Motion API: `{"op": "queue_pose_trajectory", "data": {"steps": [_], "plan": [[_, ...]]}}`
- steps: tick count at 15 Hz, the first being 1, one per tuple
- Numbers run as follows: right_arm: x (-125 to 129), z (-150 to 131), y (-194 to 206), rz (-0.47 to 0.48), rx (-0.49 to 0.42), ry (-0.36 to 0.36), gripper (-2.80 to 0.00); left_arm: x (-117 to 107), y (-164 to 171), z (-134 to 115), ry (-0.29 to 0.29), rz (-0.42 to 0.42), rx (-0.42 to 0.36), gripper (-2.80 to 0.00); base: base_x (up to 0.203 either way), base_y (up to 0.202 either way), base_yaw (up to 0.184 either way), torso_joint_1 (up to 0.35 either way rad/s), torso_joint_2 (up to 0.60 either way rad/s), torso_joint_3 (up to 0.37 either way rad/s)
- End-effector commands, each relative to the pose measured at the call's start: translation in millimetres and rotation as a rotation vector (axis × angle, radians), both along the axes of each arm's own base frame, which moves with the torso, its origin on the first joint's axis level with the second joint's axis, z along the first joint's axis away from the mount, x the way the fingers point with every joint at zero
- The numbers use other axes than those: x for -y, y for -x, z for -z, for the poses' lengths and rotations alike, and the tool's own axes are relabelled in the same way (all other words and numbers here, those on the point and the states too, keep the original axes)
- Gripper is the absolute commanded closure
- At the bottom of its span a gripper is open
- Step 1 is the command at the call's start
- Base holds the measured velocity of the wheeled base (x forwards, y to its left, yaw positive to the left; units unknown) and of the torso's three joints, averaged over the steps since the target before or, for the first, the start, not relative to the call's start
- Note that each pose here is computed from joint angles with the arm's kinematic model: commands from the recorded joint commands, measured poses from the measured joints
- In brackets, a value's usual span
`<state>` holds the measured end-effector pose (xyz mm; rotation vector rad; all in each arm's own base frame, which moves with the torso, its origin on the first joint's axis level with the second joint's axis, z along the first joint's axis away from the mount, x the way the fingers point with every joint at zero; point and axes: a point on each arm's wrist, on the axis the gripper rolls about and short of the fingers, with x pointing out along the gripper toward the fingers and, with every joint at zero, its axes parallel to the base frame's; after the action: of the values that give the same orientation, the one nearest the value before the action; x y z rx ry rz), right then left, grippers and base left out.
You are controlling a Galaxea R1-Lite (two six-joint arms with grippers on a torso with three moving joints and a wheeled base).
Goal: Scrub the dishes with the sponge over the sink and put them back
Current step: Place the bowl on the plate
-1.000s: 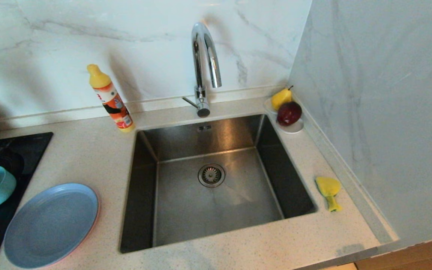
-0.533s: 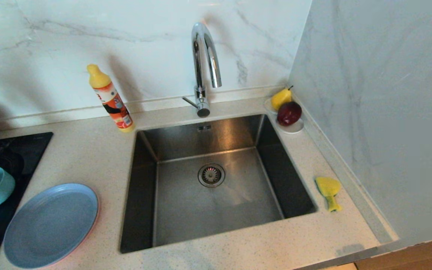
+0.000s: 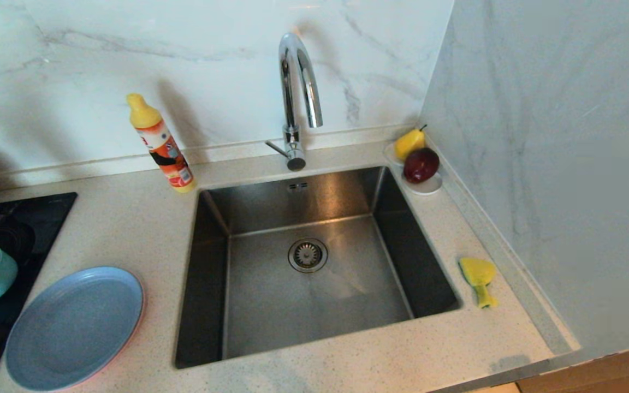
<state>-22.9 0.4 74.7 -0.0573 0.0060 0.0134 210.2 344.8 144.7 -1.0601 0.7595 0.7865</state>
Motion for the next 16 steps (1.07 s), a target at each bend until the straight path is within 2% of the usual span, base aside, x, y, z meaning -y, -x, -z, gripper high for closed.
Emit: {"op": "queue_pose_trajectory", "data": {"steps": [1, 3, 4, 11, 16], "plan": [[0, 0, 0, -0.001, -0.001, 0.001, 0.0, 0, 0, 3, 0.013, -0.002, -0.004, -2.8, 0.0, 0.0, 0.0, 0.0, 0.0, 0.0], [0, 0, 0, -0.001, -0.001, 0.001, 0.0, -1, 0, 6, 0.021, -0.002, -0.009, -2.8, 0.0, 0.0, 0.0, 0.0, 0.0, 0.0], [0, 0, 0, -0.001, -0.001, 0.001, 0.0, -1, -1, 7, 0.019, -0.001, -0.01, 0.0, 0.0, 0.0, 0.0, 0.0, 0.0, 0.0], [0, 0, 0, -0.001, -0.001, 0.001, 0.0, 0, 0, 0, 0.008, 0.006, 0.002, 0.0, 0.0, 0.0, 0.0, 0.0, 0.0, 0.0], [0, 0, 0, -0.001, -0.002, 0.001, 0.0, 21, 9, -41, 0.006, 0.074, 0.138, 0.0, 0.0, 0.0, 0.0, 0.0, 0.0, 0.0]]}}
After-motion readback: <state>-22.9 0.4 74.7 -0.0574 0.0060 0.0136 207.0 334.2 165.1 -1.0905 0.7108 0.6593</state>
